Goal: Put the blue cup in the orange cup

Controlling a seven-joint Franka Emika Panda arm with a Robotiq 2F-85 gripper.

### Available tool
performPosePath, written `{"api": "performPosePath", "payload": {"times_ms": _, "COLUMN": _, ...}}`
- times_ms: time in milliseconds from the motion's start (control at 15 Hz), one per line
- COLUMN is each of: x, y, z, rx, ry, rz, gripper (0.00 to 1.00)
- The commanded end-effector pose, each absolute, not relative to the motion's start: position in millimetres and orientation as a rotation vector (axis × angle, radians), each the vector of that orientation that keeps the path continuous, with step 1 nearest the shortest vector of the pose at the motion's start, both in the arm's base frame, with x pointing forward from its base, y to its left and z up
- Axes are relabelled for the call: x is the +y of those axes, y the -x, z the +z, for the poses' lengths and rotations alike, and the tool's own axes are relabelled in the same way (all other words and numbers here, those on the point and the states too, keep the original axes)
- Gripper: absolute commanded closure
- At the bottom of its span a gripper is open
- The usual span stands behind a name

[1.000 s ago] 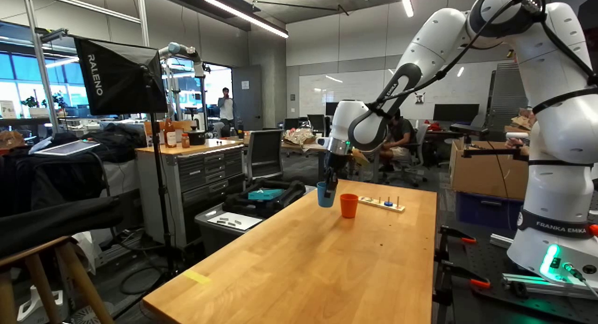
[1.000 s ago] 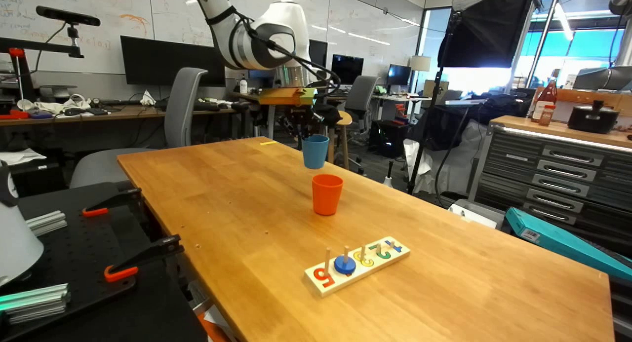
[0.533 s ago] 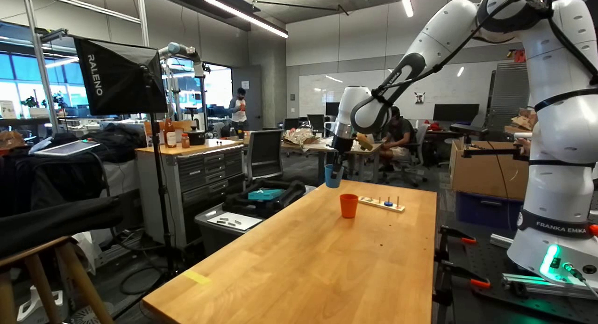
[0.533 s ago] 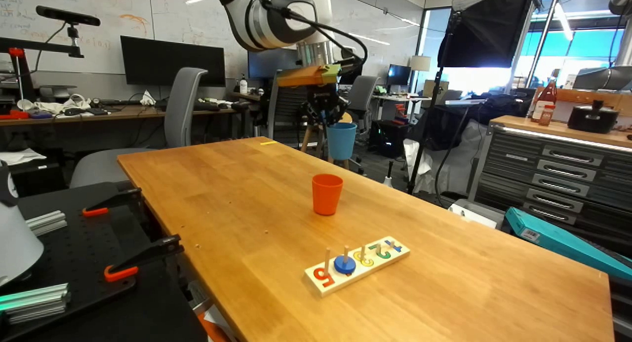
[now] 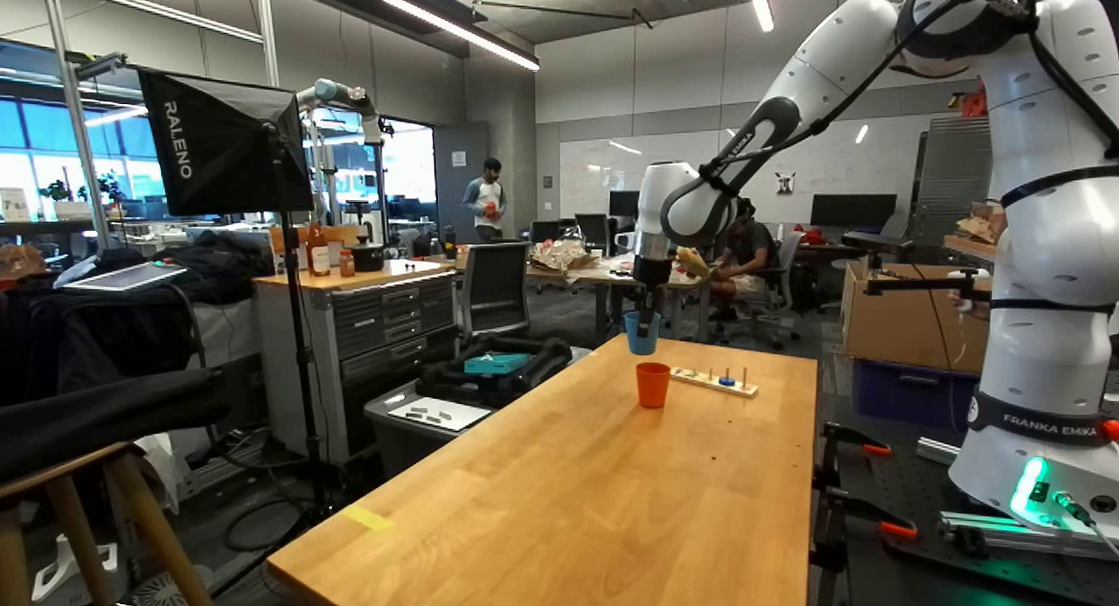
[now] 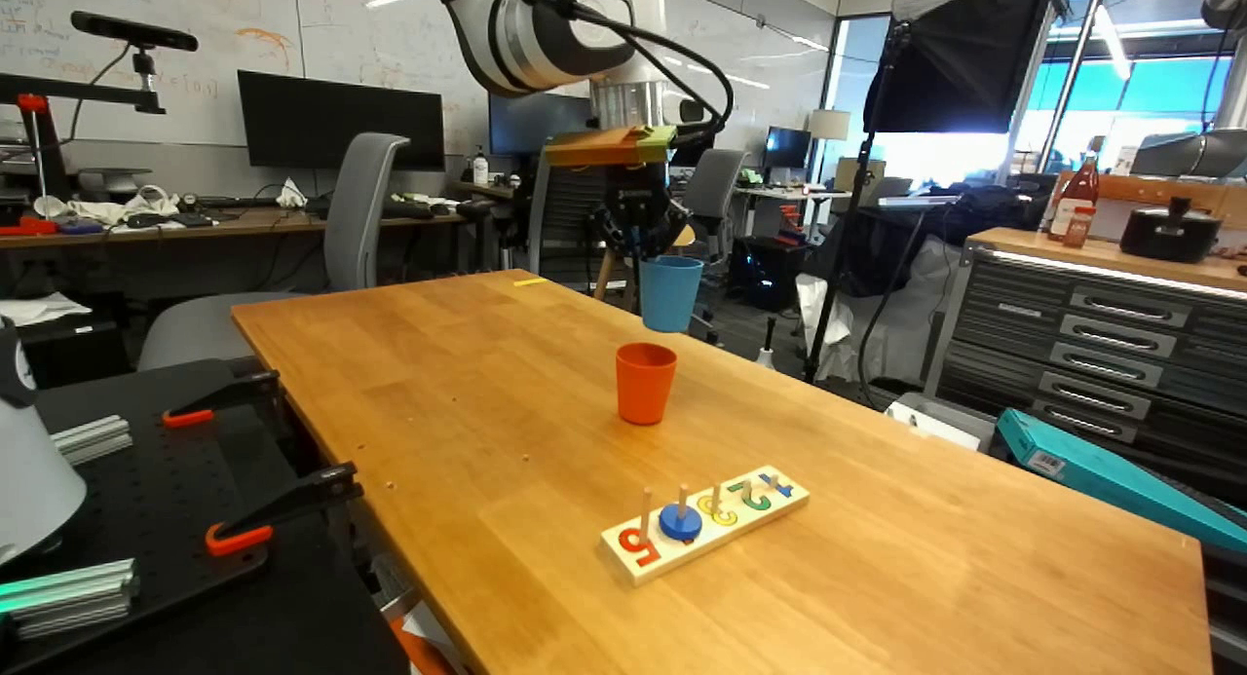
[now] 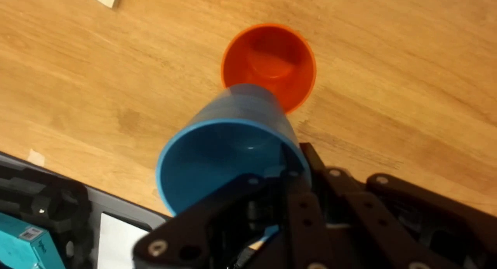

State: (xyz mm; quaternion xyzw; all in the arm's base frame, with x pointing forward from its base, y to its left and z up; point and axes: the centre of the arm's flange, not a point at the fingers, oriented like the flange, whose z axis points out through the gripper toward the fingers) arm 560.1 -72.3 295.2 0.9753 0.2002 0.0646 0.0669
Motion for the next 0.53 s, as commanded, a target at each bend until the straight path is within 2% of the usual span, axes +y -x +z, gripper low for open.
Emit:
{"api": "performPosePath", "payload": {"times_ms": 0, "x": -76, "y": -553, "z": 287, "rx": 0.594, "ry": -2.936, "rz": 0.118, "gripper": 0.95}}
{"api": "performPosePath", "payload": {"times_ms": 333, "x": -74, "y": -549, "z": 270, "rx": 0.605, "ry": -2.949, "rz": 0.075, "gripper": 0.94}}
{"api": "performPosePath", "payload": {"times_ms": 467, "x": -73, "y": -550, "z": 266, "rx": 0.599, "ry": -2.956, "rz": 0.059, "gripper": 0.69}}
